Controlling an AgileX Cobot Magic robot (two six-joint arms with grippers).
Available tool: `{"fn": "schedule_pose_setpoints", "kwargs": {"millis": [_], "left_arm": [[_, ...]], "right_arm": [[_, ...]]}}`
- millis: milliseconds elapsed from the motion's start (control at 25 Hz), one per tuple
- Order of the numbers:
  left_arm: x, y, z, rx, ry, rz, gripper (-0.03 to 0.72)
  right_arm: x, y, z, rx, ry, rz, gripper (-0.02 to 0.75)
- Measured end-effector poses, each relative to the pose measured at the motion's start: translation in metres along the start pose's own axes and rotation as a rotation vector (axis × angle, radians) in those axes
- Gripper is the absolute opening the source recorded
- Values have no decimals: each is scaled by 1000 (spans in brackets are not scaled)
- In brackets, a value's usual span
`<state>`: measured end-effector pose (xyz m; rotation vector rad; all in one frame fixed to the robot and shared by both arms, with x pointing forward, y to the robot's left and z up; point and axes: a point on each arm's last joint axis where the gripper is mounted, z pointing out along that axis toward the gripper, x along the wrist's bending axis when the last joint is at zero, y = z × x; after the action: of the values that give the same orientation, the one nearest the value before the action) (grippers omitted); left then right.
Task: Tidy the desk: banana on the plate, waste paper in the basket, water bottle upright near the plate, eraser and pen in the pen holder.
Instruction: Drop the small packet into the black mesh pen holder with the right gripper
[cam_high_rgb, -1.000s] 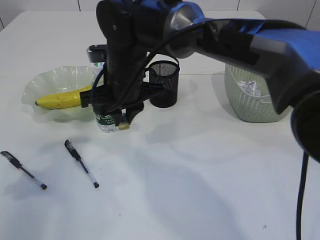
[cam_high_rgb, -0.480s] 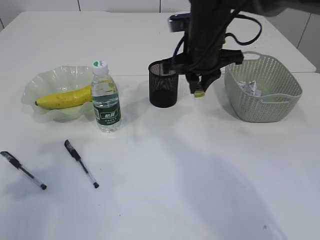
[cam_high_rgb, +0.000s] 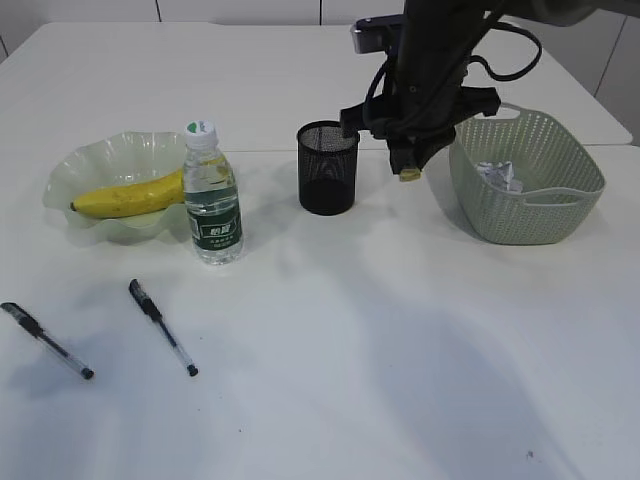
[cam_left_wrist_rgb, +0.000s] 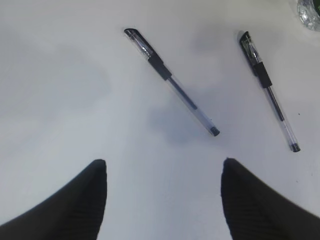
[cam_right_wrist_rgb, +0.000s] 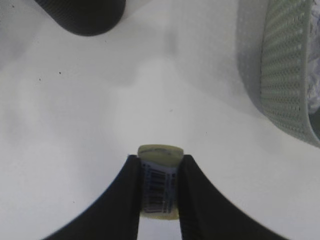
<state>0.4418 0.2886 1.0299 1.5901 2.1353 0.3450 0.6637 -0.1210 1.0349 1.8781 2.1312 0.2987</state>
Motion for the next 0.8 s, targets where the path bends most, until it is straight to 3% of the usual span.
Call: {"fn": "schedule_pose_setpoints", "kwargs": {"millis": [600, 800], "left_arm": [[0, 0, 0, -2, -1, 0, 503], [0, 0, 0, -2, -1, 0, 503]], "right_arm": [[15, 40, -11, -457, 169, -2, 146], [20, 46, 1, -519, 191, -8, 146]]}}
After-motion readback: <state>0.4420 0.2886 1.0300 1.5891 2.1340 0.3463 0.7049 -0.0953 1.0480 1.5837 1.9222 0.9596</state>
